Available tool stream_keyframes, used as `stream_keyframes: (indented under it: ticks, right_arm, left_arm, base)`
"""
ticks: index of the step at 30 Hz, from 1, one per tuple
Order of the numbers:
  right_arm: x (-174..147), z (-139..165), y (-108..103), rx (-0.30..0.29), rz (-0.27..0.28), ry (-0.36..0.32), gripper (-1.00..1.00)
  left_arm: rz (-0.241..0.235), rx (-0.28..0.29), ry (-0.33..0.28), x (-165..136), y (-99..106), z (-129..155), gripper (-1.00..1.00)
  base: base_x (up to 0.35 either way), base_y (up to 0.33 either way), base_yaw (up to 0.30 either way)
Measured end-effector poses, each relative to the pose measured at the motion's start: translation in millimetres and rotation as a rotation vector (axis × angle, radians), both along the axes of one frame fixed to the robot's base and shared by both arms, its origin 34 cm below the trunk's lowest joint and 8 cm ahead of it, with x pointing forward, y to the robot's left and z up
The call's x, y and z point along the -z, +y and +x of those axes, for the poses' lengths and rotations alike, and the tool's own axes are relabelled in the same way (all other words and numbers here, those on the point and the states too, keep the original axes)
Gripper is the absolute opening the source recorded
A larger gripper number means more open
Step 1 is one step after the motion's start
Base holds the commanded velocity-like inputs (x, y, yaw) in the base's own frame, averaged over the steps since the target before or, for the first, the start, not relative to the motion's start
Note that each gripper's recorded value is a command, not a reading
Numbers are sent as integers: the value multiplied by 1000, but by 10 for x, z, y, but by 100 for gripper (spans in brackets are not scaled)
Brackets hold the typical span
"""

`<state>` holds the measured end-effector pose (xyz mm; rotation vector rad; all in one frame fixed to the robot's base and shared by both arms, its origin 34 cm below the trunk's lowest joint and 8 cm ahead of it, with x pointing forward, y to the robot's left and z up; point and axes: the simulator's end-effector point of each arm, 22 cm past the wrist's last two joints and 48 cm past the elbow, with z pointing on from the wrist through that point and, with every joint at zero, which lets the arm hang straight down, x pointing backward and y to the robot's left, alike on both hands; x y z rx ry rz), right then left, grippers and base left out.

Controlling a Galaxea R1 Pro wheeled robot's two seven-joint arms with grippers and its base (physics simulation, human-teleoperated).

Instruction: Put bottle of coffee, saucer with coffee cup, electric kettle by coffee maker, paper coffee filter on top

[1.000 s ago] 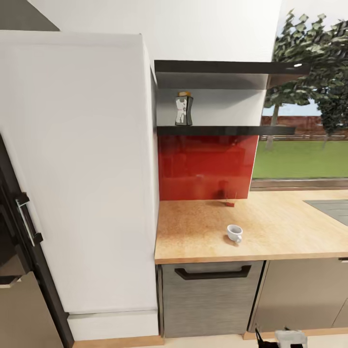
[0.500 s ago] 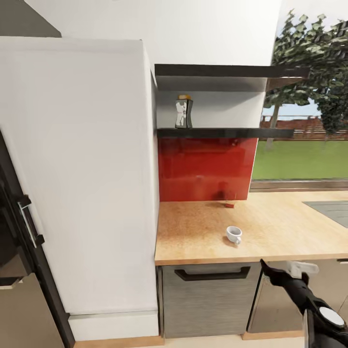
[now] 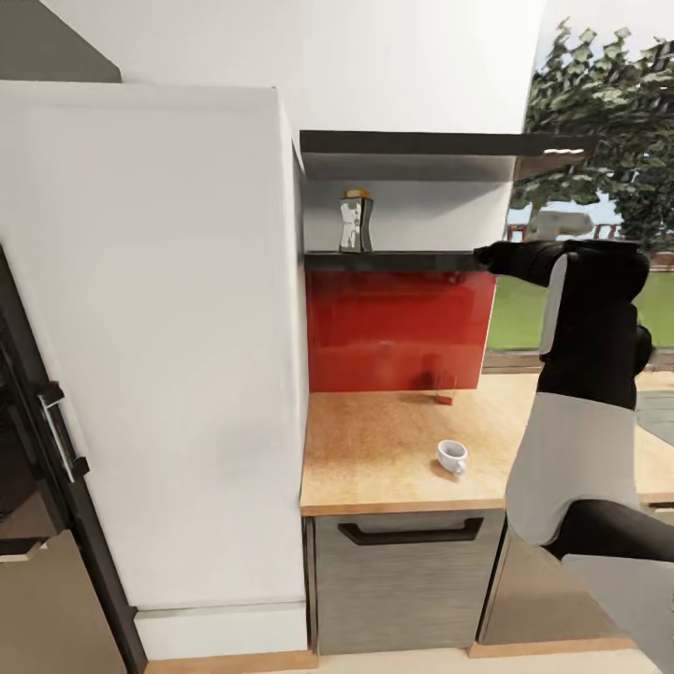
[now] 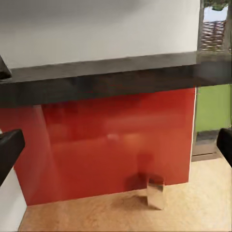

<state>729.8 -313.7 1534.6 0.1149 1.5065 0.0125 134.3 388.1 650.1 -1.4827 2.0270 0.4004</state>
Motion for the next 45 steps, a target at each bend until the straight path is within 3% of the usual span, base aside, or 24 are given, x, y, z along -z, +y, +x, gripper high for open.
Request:
stream_keyframes:
  ticks: [2,5,9,11,16,18,21,27,32,36,45]
  right_arm:
    - [-315,64,170,-3,-28,-6,100]
    - [-516,188,314,-20,-45,24,100]
    - [-473,525,498,-35,-75,145,100]
    - [-501,614,517,-21,-92,150,100]
    - [-641,671,935,-54,-118,130,100]
    - [-757,683,1107,-74,-129,77,100]
    - [-939,693,1120,-65,-134,-7,100]
    - [-1168,697,1175,-105,-61,-128,100]
    - [-1059,789,1270,-134,-56,-121,100]
    - [-647,1019,1435,-164,-75,-51,100]
    - [-352,1183,1557,-178,-93,-35,100]
  left_arm:
    - [1,1,-1,-19,11,-2,100]
    - [2,2,-2,-44,15,-10,100]
    - [3,2,-2,-75,19,-24,100]
    - [2,1,-2,-89,19,-35,100]
    - [3,-6,-1,-123,20,-70,100]
    - [3,-17,-1,-137,24,-92,100]
    - [3,-20,-1,-157,26,-107,100]
    - [4,-3,-1,-171,24,-94,100]
    - [4,-1,0,-170,22,-94,100]
    - [4,-1,0,-170,23,-95,100]
    - [3,-1,1,-169,21,-100,100]
  base:
    - [0,0,0]
    - [0,0,0]
    - [0,0,0]
    - [0,0,0]
    - [0,0,0]
    - [0,0,0]
    - [0,0,0]
    - [0,0,8]
    - [0,0,146]
    - [0,0,245]
    - [0,0,265]
